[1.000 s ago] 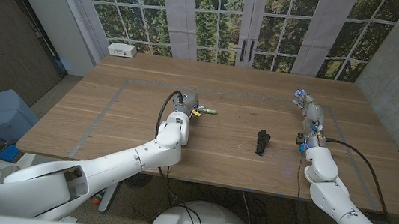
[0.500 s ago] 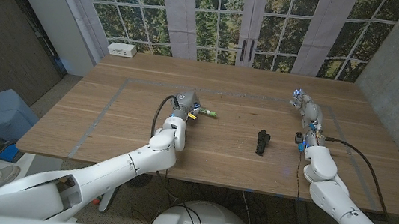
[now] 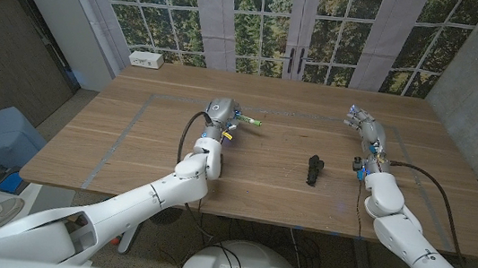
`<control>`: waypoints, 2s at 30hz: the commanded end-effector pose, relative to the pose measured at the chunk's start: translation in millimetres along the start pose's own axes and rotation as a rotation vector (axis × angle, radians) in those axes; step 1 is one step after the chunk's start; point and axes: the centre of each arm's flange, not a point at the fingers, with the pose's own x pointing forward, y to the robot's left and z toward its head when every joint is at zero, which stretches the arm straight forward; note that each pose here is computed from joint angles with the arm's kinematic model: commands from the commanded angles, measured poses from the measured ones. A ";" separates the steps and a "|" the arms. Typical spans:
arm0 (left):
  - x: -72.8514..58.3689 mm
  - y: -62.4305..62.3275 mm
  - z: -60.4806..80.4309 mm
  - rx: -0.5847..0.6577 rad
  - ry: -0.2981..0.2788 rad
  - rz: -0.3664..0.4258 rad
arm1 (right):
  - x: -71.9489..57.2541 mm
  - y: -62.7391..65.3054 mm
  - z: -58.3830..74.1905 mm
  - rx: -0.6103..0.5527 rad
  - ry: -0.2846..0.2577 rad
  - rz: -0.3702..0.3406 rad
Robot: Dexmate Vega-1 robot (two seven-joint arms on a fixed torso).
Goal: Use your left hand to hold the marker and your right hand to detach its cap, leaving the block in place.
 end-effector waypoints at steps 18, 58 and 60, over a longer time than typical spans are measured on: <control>10.2 28.1 0.1 -0.207 -0.043 0.128 | 14.0 27.0 50.2 -0.226 -0.022 0.158; 47.6 50.4 13.3 -0.384 -0.069 -0.009 | 28.7 61.3 91.1 -0.448 -0.045 0.352; 49.8 50.6 14.2 -0.383 -0.063 -0.034 | 29.8 63.5 93.3 -0.463 -0.044 0.361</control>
